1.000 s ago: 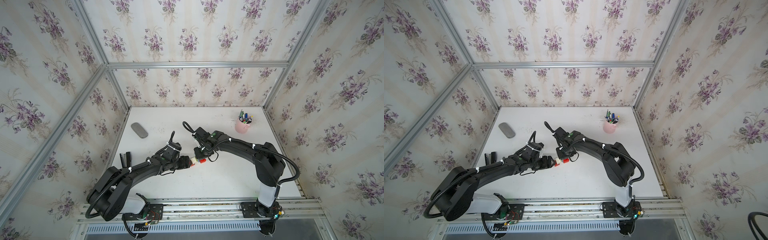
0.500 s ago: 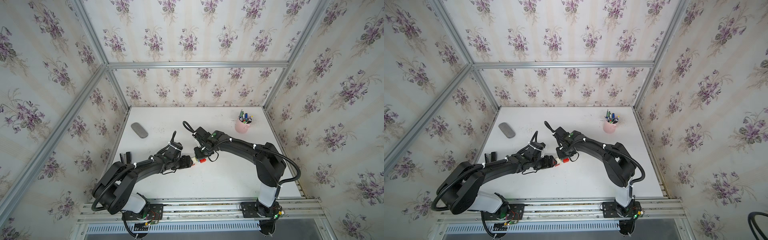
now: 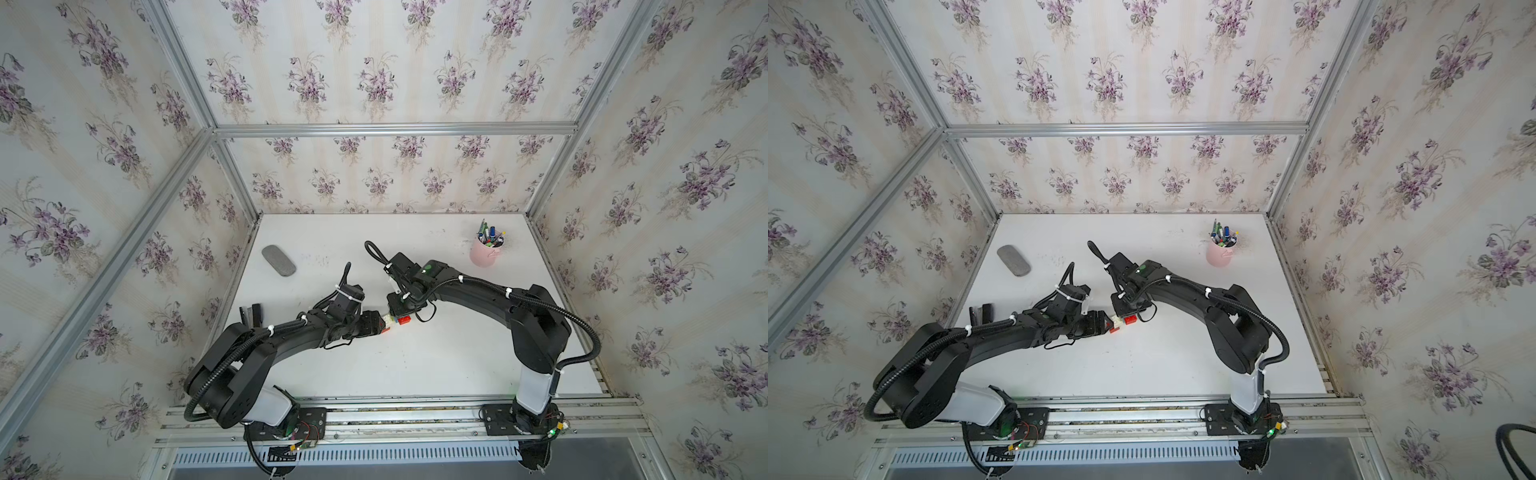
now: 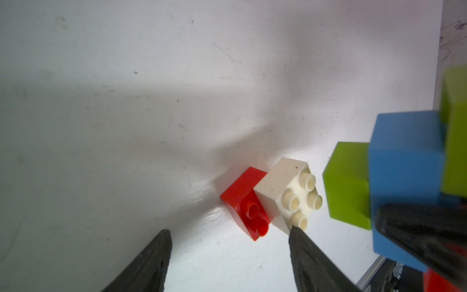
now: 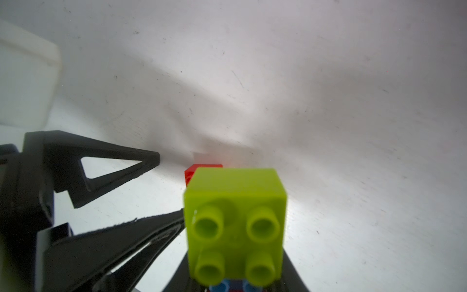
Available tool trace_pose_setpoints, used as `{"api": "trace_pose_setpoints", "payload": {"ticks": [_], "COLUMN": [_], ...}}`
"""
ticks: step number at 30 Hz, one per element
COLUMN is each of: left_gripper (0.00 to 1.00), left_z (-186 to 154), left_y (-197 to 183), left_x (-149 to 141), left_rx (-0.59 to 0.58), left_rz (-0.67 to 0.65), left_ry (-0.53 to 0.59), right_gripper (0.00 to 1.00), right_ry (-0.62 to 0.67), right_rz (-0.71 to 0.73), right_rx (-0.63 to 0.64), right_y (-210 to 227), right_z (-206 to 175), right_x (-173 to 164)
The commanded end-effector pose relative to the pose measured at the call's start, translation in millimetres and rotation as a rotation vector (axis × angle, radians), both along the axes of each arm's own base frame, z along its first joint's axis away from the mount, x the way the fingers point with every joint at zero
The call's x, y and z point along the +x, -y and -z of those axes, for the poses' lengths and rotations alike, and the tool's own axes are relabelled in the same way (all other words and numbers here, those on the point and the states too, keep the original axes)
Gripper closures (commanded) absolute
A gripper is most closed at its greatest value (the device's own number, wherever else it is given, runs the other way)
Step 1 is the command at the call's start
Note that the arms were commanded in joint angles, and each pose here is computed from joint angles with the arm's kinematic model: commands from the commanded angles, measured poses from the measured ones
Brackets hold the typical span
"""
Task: Assemble the letter y with lego
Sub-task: Assemble the lego brick with the lego brick.
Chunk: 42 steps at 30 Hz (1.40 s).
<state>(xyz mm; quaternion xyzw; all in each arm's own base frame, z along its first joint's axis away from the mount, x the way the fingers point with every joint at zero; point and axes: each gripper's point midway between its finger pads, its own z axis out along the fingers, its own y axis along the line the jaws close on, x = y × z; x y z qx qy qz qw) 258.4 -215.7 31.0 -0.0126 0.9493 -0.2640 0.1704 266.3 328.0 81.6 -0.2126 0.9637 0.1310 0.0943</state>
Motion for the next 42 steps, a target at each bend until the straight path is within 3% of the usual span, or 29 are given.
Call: {"api": "trace_pose_setpoints", "payload": {"ticks": [1, 25, 42], "left_gripper": [0.26, 0.28, 0.36], "left_z": [17, 19, 29], "left_y": [-15, -17, -28], "left_x": [-15, -16, -25], "left_rx": [0.07, 0.083, 0.128], "left_rz": [-0.011, -0.01, -0.016], "left_ry": [-0.069, -0.074, -0.1], "right_gripper": [0.82, 0.83, 0.83], "right_ry": [-0.018, -0.046, -0.055], "right_rz": [-0.005, -0.068, -0.059], "right_rx": [-0.006, -0.017, 0.012], "right_y": [-1, -8, -12], "right_z": [2, 7, 4], "right_x": [-2, -7, -11]}}
